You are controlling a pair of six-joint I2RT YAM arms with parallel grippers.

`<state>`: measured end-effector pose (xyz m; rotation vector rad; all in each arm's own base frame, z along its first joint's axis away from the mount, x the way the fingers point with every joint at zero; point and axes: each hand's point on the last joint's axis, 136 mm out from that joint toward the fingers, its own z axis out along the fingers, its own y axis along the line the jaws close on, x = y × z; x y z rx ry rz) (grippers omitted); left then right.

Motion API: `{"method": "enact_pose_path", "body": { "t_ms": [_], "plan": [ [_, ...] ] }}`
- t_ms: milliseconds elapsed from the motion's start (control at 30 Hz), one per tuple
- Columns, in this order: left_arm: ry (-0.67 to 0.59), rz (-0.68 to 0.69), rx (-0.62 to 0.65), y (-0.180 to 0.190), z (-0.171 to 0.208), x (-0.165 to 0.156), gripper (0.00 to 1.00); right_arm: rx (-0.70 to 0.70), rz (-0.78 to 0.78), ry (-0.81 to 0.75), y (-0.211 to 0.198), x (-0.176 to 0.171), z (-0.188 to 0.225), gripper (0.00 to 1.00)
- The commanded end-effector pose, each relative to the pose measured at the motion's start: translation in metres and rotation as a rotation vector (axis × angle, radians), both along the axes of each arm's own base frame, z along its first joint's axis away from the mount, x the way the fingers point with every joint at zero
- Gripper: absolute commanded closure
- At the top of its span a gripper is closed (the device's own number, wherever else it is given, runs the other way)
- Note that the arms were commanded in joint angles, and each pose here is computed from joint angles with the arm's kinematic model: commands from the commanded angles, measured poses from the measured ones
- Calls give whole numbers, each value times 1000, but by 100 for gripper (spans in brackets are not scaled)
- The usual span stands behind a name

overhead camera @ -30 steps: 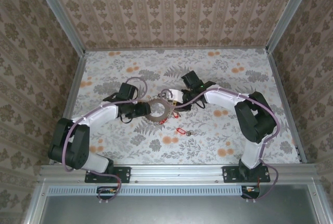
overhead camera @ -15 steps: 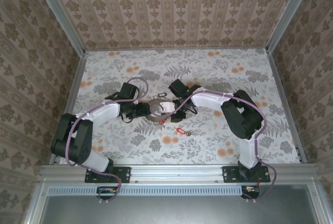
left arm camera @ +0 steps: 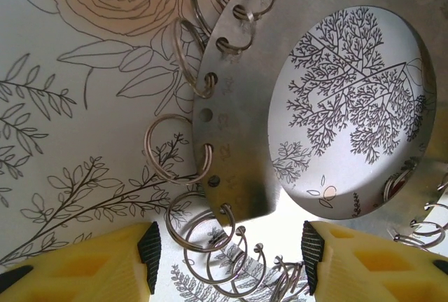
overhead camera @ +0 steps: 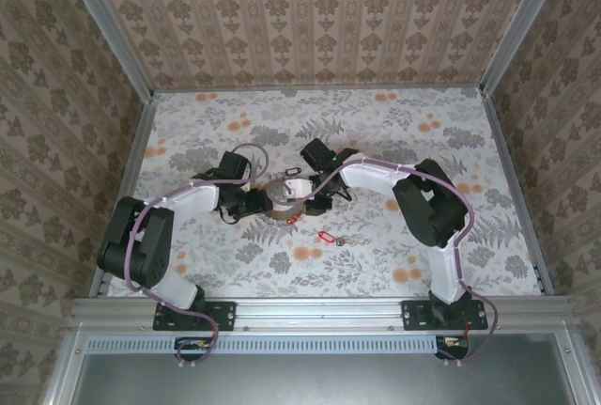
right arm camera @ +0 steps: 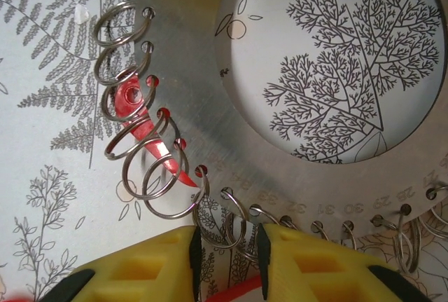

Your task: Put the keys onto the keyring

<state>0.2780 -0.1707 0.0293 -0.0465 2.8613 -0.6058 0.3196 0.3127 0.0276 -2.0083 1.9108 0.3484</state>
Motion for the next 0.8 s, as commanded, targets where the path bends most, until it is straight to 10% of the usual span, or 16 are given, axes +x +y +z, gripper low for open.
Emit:
{"method": "enact_pose_path", "body": {
  "t_ms": [0,767],
  "plan": [
    [22,21,-19,1,-4,-3,42,-52,4,44,-4,-8,-7,70],
    [10,63,-78,7,1,-5,43,53,-112,11,10,5,0,93]
  ]
}}
